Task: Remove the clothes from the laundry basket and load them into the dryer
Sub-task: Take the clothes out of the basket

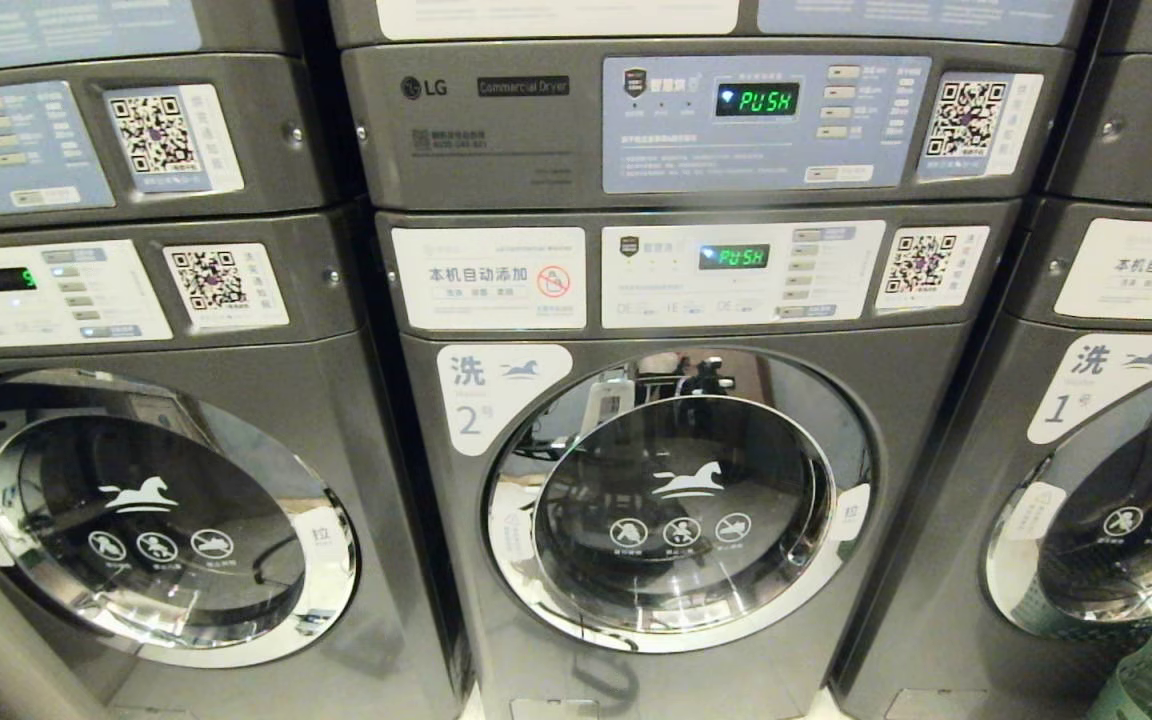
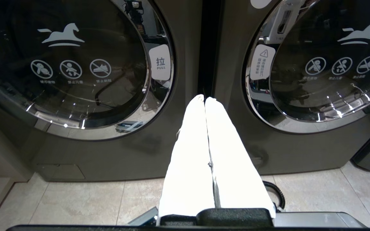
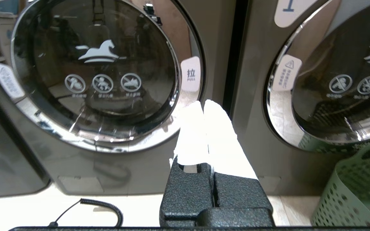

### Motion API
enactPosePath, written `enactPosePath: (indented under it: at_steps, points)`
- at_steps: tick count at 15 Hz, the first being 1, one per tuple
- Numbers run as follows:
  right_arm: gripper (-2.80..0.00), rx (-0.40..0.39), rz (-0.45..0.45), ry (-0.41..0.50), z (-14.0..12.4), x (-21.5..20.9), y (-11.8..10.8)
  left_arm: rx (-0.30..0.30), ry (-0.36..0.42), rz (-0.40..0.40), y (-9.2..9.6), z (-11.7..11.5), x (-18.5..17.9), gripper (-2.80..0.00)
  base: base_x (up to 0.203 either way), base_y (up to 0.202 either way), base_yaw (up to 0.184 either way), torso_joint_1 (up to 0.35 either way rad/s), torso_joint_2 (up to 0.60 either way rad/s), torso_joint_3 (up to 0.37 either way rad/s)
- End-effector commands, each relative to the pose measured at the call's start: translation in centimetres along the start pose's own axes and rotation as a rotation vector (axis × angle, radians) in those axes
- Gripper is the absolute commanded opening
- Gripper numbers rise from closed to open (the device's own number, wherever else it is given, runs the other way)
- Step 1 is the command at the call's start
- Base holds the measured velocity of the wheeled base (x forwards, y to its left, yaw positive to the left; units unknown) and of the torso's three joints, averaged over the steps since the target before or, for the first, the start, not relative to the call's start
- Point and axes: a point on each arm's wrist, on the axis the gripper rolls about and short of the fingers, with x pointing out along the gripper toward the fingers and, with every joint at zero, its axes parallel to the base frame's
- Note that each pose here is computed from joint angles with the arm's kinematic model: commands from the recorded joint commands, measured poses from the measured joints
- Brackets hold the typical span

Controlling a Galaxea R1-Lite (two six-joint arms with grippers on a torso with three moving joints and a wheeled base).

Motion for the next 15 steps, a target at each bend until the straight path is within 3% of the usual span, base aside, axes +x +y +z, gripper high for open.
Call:
enactPosePath:
  at_steps: [1,4,11,15]
  points:
    - [-2.8,-0.001,0.0,-0.001,0.0,0.0,0.0,0.0,0.0,0.0,0.0,-0.01,0.0,-2.8,-0.196,0.0,0.005,0.002,0.0,0.002]
    - [-2.8,0.0,0.0,-0.001,0.0,0.0,0.0,0.025,0.002,-0.004,-0.01,-0.02,0.0,-2.8,-0.149,0.0,0.004,-0.003,0.0,0.001]
    - [-2.8,0.0,0.0,-0.001,0.0,0.0,0.0,0.031,0.003,-0.007,-0.02,-0.06,0.01,-2.8,0.0,0.0,0.0,0.0,0.0,0.0]
    - [-2.8,0.0,0.0,-0.001,0.0,0.0,0.0,0.029,0.002,-0.009,-0.02,-0.02,0.0,-2.8,0.001,-0.161,0.002,0.003,0.0,0.002]
